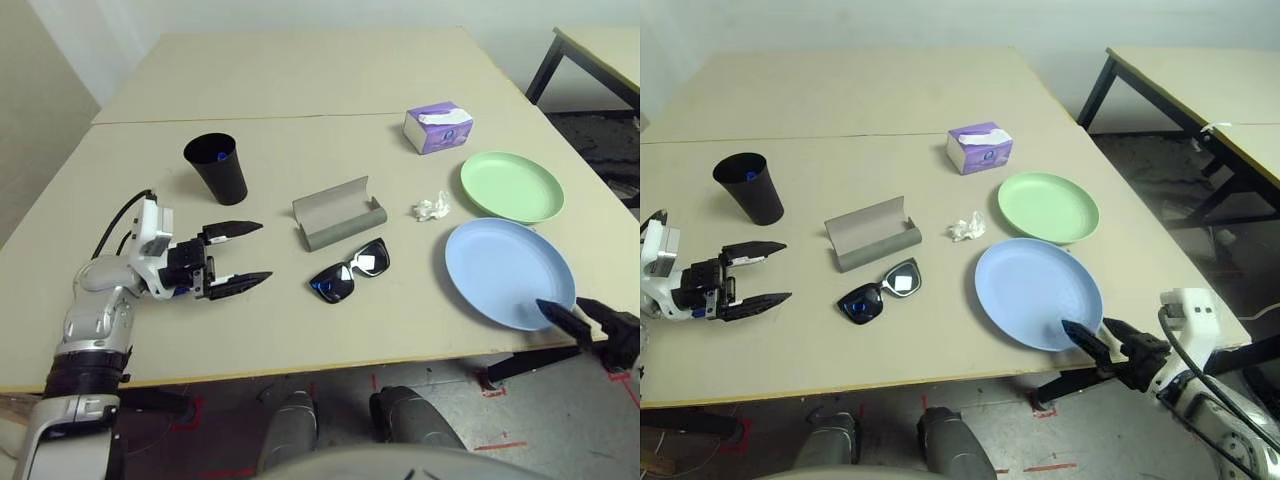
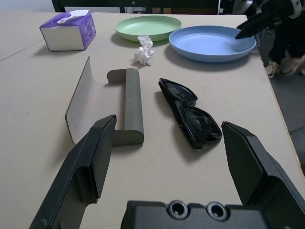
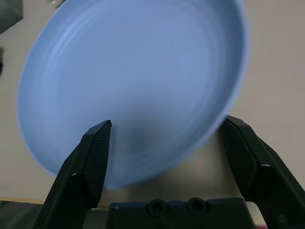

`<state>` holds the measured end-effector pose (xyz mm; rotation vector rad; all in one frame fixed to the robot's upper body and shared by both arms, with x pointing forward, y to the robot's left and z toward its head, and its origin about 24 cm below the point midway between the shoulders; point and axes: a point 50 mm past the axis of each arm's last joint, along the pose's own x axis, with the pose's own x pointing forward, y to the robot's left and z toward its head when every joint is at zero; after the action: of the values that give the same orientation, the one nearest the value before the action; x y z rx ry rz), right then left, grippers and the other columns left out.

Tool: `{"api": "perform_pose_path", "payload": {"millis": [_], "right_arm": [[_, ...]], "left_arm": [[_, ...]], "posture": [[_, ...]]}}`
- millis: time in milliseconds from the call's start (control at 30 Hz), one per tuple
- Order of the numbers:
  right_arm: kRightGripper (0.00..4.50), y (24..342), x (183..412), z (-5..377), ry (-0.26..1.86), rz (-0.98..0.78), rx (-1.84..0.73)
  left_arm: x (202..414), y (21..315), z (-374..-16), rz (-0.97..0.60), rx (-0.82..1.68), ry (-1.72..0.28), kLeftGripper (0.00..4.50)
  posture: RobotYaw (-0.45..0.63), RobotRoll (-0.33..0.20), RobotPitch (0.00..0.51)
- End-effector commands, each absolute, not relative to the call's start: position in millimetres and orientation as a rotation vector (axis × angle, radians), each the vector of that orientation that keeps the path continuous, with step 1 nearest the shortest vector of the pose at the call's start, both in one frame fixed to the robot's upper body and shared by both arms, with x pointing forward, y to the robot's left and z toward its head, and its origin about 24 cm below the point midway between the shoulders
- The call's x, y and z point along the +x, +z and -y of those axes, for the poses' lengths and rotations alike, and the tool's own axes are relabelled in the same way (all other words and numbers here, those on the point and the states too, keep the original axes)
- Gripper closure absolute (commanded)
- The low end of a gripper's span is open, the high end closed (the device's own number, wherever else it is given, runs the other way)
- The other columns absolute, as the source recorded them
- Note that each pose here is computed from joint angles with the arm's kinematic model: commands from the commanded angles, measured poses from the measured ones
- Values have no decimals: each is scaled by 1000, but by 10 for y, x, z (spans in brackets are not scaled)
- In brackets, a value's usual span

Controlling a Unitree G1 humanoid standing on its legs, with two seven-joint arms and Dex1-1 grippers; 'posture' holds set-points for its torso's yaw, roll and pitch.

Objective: Organize and tidy the items on the table.

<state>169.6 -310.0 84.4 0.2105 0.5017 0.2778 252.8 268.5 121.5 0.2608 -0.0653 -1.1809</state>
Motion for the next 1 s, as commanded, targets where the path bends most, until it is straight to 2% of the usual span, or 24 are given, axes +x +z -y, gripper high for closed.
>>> {"api": "perform_pose_path", "payload": {"millis": [33,133,233,500,600,633,1000], "right_arm": [[0,830,1717,3053,300,-533,234],[0,814,1737,3022,312,-549,254],[588,812,1743,3007,316,-553,258],[3528,805,1712,3002,324,-569,262],[4367,856,1689,3052,324,-574,283],[4492,882,1688,3075,321,-570,294],[4492,1317,1890,3031,429,-583,460]], "left_arm": [[2500,1211,-2678,74,278,-1181,19],[2500,1198,-2686,75,280,-1174,19],[2503,1187,-2688,75,281,-1171,0],[2479,1114,-2696,57,277,-1170,0],[2471,1087,-2713,46,274,-1169,0],[2469,1083,-2715,44,274,-1169,0],[2464,1037,-2684,35,268,-1170,0]], "posture": [[-83,0,97],[-81,0,95],[-81,0,94],[-91,0,97],[-94,0,100],[-95,0,101],[-98,0,102]]}}
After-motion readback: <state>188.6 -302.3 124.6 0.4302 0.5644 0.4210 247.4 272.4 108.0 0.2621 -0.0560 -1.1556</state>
